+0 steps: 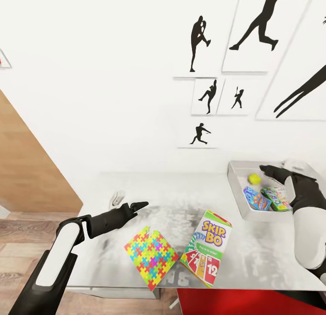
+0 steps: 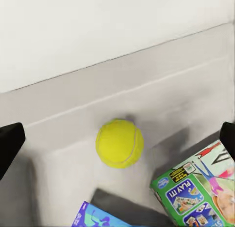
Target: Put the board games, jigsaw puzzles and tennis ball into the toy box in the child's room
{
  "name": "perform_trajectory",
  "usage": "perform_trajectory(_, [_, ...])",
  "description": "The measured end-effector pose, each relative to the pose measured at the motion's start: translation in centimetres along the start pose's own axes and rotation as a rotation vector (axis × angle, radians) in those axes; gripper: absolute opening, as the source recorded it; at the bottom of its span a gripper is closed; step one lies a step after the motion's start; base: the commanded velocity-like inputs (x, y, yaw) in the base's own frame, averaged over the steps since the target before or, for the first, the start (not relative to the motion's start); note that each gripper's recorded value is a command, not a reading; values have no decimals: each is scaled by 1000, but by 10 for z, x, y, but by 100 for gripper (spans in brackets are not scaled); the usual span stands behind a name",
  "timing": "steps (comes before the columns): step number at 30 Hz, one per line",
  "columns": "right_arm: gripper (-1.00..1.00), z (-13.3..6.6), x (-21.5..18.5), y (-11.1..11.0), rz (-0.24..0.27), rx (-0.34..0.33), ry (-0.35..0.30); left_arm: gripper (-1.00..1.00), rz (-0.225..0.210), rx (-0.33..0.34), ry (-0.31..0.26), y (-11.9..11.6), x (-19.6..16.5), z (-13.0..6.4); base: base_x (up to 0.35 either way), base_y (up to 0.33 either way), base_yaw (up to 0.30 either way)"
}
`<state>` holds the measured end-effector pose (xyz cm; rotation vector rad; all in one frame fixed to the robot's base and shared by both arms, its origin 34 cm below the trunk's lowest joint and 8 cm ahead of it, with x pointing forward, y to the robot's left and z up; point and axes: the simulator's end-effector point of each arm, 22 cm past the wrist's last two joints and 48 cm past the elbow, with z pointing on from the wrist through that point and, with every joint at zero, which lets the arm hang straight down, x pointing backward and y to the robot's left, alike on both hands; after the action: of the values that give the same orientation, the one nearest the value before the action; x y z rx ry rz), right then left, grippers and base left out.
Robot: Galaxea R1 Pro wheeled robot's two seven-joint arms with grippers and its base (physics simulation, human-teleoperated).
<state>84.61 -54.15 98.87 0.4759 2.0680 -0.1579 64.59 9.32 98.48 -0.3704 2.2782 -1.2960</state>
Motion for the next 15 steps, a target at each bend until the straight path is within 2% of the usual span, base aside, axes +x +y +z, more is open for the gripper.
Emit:
perform_trajectory(4, [100, -20, -17, -15, -22, 17, -63, 100, -7, -13, -4, 6, 3, 0, 0, 0, 0])
perform_trajectory(7, [100, -43, -29, -25, -12, 16, -132, 100, -19, -26, -9, 12, 7, -1, 0, 0, 0])
perform_trajectory(10, [100, -94, -46, -31, -1, -19, -247, 100, -27, -33, -20, 16, 8, -2, 0, 0, 0])
perform_trajectory(11, [100, -103, -48, -30, -2, -27, -261, 100, -29, -34, -20, 17, 8, -2, 0, 0, 0])
perform_trajectory(13, [100, -134, -52, -25, -15, -54, -288, 100, -36, -40, -19, 20, 11, -2, 0, 0, 0])
perform_trajectory(15, [100, -144, -48, -23, -23, -63, -276, 100, -38, -42, -19, 22, 12, -2, -53, 0, 0])
